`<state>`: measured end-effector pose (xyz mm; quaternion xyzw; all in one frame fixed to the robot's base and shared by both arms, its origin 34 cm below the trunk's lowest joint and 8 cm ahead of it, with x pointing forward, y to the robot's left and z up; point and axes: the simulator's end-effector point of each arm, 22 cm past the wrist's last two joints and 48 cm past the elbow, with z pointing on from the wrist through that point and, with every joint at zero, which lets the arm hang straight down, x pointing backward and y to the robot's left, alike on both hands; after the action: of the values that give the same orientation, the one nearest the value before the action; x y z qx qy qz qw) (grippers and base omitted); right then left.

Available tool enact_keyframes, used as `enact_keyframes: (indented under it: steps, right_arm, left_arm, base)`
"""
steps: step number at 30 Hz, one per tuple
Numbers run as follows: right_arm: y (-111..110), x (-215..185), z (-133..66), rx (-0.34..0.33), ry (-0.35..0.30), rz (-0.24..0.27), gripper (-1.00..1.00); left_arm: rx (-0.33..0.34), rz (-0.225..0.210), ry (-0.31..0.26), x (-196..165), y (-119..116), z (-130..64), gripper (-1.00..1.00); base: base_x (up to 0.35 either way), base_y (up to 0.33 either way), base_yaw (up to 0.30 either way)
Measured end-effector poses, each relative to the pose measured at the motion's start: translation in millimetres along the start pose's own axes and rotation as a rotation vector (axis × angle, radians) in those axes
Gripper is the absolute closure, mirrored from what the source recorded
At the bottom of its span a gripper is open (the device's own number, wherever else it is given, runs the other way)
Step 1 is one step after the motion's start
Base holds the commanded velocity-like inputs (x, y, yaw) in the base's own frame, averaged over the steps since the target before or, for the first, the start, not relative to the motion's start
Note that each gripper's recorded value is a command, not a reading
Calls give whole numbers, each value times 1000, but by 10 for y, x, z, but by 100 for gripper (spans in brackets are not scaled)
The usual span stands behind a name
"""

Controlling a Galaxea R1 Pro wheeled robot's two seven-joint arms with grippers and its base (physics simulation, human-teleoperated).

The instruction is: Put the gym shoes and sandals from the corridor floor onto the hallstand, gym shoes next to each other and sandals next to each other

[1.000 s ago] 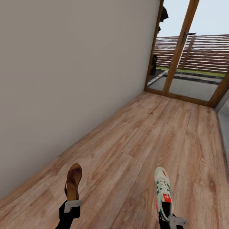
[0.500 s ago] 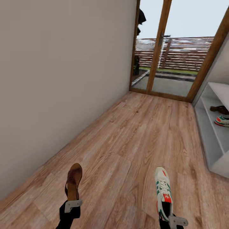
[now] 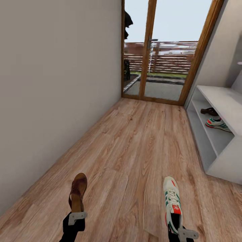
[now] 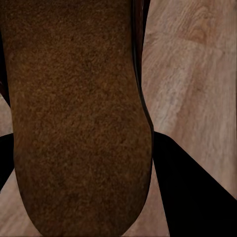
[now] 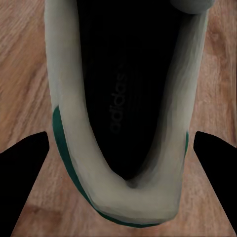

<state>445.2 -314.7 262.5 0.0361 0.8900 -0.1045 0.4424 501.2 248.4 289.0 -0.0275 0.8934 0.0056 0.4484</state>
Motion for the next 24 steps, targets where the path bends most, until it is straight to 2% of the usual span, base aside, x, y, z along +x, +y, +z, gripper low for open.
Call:
enact_keyframes:
  steps: [24]
  right_arm:
    - [-3,-64,4,1,-14,3,100]
  left_arm:
    - [2,0,-16,-77,-11,-2,100]
  base:
    - [309,154,-300]
